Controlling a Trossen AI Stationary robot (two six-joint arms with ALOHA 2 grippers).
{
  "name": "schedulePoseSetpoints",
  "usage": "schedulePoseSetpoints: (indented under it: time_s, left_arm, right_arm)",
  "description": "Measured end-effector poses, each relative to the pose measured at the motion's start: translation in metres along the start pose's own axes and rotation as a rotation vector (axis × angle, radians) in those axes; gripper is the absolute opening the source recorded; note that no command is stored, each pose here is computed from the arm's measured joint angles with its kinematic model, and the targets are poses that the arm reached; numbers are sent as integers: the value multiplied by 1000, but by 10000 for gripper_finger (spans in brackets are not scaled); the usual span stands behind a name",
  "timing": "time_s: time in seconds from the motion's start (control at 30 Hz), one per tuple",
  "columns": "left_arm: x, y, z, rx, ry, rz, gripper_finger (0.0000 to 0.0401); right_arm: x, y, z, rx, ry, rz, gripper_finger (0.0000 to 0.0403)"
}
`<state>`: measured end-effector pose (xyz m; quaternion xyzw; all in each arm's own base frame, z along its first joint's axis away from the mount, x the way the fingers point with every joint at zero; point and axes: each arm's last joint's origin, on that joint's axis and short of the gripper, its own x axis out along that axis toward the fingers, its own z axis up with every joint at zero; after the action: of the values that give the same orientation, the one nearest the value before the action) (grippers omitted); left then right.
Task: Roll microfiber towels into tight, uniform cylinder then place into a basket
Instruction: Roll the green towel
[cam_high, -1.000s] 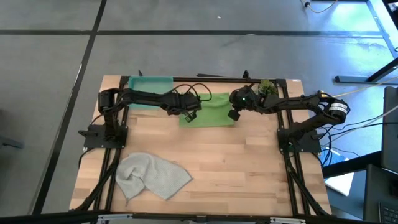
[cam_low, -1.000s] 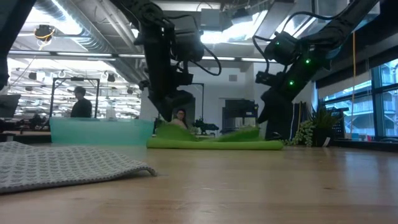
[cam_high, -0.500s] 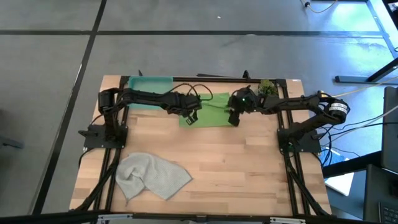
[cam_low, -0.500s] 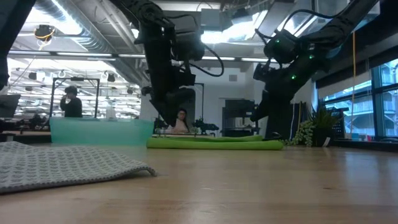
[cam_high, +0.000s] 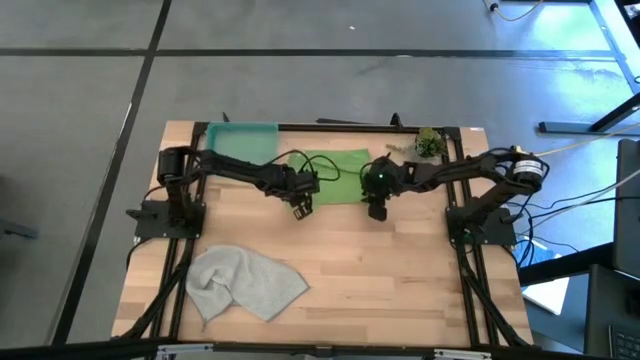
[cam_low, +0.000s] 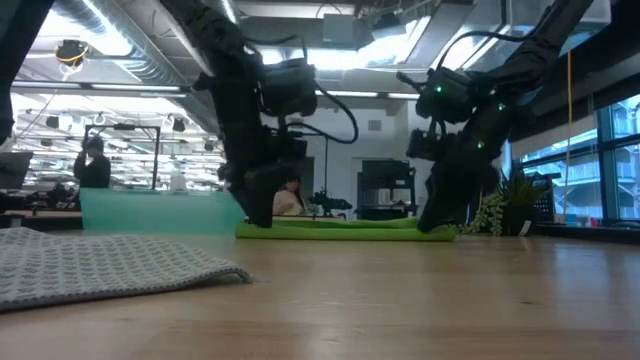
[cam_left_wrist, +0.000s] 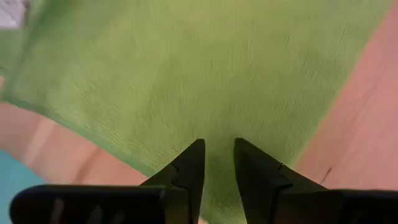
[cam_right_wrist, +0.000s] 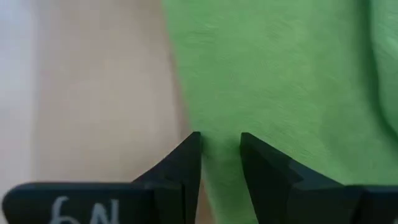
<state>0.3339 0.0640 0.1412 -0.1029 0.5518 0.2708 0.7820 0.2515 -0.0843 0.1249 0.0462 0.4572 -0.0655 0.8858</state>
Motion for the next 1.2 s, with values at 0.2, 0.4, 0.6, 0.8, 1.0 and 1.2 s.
schedulePoseSetpoints:
  time_s: [0.2,0.4,0.6,0.8,1.0,1.2]
  left_arm:
    - [0,-12,-9,34,-4,-39,82]
    - [-8,-38,-19,107,18,-154,82]
    - [-19,-68,-36,162,38,-239,82]
    - [-38,-77,-35,178,-9,-240,82]
    - [-63,-66,-15,192,-168,-223,82]
    - [-56,-42,3,249,-240,-85,82]
  right_arm:
    - [2,-3,-2,29,22,-94,113]
    - [2,-4,-2,29,26,-117,113]
    - [2,-4,-2,29,26,-117,113]
    - [-5,-3,3,25,-11,-121,113]
    - [-19,-3,15,16,-118,-134,113]
    - [-12,-1,24,-8,-222,-10,113]
